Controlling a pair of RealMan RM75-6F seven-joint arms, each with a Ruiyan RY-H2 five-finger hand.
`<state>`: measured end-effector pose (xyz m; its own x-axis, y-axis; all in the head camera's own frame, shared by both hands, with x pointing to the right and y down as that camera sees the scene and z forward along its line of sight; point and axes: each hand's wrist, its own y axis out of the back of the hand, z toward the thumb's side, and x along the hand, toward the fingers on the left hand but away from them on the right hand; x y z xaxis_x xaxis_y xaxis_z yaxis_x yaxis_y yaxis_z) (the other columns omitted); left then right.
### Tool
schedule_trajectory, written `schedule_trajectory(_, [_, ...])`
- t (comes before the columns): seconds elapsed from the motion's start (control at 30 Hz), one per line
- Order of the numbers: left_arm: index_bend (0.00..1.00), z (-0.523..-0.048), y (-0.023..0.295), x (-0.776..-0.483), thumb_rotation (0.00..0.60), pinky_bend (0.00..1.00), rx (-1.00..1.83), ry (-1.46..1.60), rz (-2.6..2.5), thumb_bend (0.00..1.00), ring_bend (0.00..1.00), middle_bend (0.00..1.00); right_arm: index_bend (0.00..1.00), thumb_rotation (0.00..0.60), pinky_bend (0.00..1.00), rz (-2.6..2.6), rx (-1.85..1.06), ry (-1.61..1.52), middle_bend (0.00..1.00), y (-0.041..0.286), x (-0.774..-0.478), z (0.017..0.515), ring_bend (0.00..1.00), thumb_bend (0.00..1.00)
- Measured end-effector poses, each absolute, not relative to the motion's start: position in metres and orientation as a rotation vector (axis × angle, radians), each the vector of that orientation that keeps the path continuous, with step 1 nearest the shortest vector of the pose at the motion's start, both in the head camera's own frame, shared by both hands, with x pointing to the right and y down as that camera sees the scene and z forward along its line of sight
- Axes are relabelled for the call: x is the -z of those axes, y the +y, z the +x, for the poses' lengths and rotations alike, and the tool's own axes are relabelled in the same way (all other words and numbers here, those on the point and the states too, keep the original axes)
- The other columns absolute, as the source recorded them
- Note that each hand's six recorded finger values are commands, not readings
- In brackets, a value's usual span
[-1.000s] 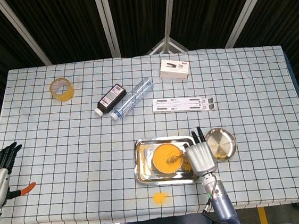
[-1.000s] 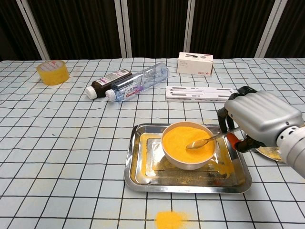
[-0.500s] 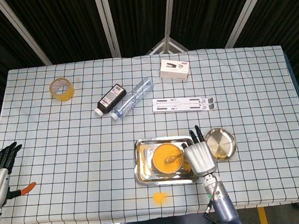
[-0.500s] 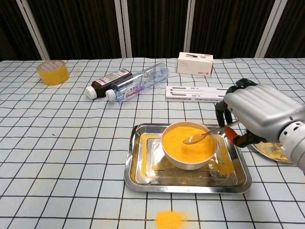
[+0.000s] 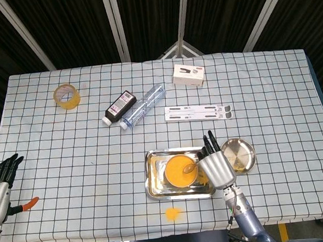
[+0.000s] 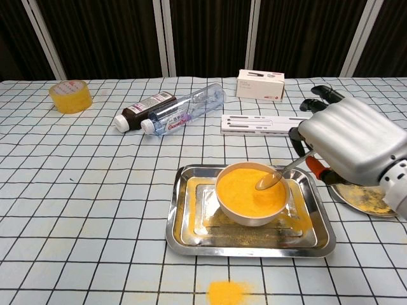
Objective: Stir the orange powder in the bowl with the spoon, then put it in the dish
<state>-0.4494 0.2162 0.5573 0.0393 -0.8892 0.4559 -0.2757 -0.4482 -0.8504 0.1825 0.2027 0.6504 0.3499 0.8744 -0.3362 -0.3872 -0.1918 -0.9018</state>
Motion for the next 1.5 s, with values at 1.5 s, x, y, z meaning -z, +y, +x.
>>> schedule_trajectory(1.5, [0.0, -0.45, 0.216, -0.557, 0.6, 0.0, 1.429, 1.182, -1.776, 0.0, 0.0, 0.0, 0.59, 0.6, 0.0, -1.142, -1.068, -0.341, 0.5, 0.216, -0.657, 0.153, 0.17, 0.56])
